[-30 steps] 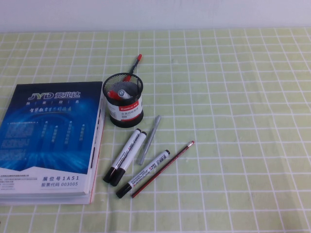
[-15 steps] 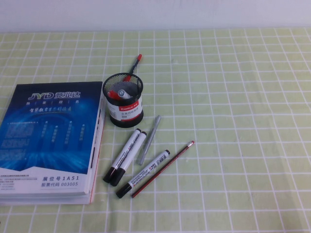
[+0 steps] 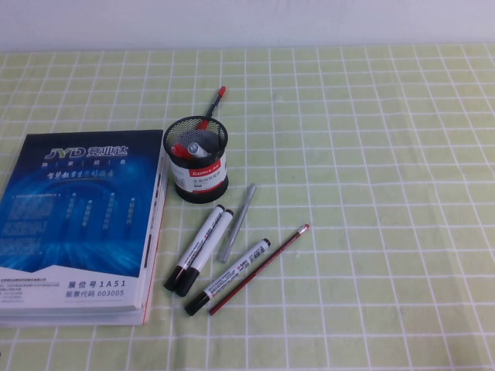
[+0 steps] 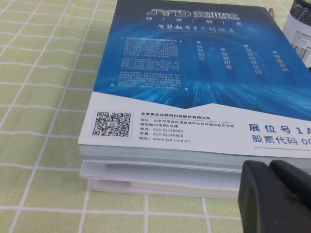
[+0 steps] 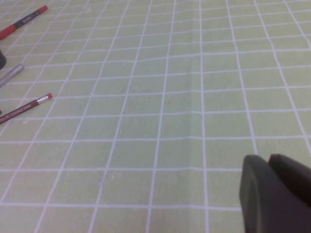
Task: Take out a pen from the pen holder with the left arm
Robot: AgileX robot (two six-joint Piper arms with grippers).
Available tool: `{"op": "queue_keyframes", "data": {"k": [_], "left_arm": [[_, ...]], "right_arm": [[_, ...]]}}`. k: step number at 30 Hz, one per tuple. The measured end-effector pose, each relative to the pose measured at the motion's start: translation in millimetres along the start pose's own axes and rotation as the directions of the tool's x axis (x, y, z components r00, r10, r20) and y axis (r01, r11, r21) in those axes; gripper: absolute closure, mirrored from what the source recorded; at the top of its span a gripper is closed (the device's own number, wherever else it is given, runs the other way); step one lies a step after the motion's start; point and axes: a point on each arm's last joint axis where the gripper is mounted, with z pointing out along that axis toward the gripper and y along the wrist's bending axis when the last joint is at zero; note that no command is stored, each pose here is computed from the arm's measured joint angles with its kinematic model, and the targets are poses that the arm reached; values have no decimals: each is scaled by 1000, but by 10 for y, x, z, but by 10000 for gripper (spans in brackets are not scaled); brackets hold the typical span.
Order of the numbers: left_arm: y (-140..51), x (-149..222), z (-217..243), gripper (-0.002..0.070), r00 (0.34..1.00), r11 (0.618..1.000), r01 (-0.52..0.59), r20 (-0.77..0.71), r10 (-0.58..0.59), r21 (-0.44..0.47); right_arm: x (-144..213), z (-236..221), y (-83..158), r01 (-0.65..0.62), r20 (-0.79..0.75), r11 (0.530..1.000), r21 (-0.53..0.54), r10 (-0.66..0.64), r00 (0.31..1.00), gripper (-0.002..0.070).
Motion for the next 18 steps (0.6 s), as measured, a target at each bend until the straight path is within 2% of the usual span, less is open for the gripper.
{"op": "queue_keyframes", "data": {"k": [10,14,18], "left_arm": [[-1,-26,0,679,1000,1000,4,29,-4,2],[-10,-136,-10,679,989,1000,19,149,-21,14],[-18,-304,-52,679,942,999,21,333,-29,28]], "right_arm": [[0,0,0,0,0,1000,0,0,1000,691],[0,0,0,0,0,1000,0,0,1000,691],[0,0,0,0,0,1000,0,0,1000,691]]}}
